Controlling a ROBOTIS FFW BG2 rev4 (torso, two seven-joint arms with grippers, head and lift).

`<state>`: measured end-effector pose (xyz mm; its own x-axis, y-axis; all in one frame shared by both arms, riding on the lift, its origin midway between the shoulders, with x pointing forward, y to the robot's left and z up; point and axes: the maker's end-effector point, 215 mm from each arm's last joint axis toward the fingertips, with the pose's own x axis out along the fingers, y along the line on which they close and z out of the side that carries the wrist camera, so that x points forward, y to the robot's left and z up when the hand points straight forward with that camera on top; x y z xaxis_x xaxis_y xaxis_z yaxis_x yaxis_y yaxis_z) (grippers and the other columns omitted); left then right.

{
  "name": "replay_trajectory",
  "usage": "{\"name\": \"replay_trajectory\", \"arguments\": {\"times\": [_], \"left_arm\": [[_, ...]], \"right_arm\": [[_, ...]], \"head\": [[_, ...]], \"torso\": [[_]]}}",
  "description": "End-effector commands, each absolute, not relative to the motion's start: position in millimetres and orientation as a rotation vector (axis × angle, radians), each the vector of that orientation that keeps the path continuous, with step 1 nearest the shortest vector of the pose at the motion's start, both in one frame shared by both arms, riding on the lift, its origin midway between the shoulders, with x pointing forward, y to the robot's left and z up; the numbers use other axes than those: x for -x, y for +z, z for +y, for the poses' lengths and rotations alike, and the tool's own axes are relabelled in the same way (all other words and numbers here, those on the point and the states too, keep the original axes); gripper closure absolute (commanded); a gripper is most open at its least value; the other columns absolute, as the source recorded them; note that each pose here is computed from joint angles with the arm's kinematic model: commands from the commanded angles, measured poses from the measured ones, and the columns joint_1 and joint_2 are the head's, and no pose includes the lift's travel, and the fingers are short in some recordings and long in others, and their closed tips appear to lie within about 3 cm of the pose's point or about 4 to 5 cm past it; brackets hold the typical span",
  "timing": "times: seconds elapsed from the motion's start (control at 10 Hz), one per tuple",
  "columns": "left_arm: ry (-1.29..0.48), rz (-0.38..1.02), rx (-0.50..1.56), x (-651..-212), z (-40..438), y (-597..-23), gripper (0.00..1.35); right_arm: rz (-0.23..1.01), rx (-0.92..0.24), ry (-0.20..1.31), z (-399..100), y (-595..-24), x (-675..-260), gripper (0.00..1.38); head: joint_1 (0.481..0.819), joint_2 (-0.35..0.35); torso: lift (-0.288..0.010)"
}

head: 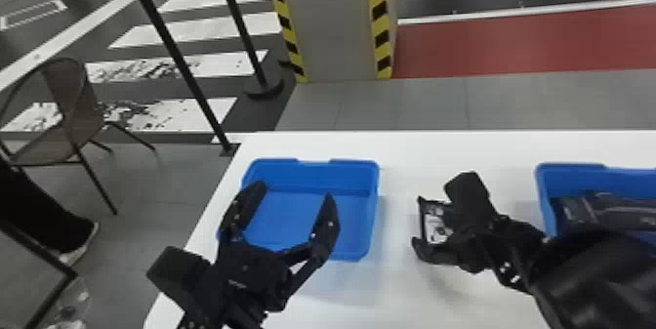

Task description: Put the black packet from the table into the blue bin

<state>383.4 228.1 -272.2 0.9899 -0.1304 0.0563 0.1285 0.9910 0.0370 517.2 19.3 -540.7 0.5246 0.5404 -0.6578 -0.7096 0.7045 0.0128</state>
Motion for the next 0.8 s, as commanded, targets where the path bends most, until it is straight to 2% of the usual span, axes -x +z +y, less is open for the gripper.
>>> {"name": "replay_trajectory", "arguments": {"times": [0.0,0.1,0.4,0.7], "left_arm": [[-0.131,-0.054,-0.030,-381.6,228.8,-274.1,0.12],[-0.128,-0.051,-0.029,-381.0,230.1,-274.9,0.12],[-0.122,-0.047,-0.033,-376.9,234.4,-277.2,0.12],[-0.120,-0.049,-0.033,-376.2,235.4,-276.5,0.12]], "right_arm": [[0.672,0.267,0.759,24.8,-534.0,-515.8,1.01],[0.648,0.259,0.767,31.7,-525.5,-516.0,1.13],[0.553,0.200,0.773,47.3,-494.0,-517.1,1.16],[0.532,0.198,0.675,6.1,-486.3,-541.5,1.16]], "head": [[0.695,0.299],[0.695,0.301],[0.695,0.329],[0.695,0.318]], "torso": [[-0.110],[-0.110],[-0.110],[-0.110]]}}
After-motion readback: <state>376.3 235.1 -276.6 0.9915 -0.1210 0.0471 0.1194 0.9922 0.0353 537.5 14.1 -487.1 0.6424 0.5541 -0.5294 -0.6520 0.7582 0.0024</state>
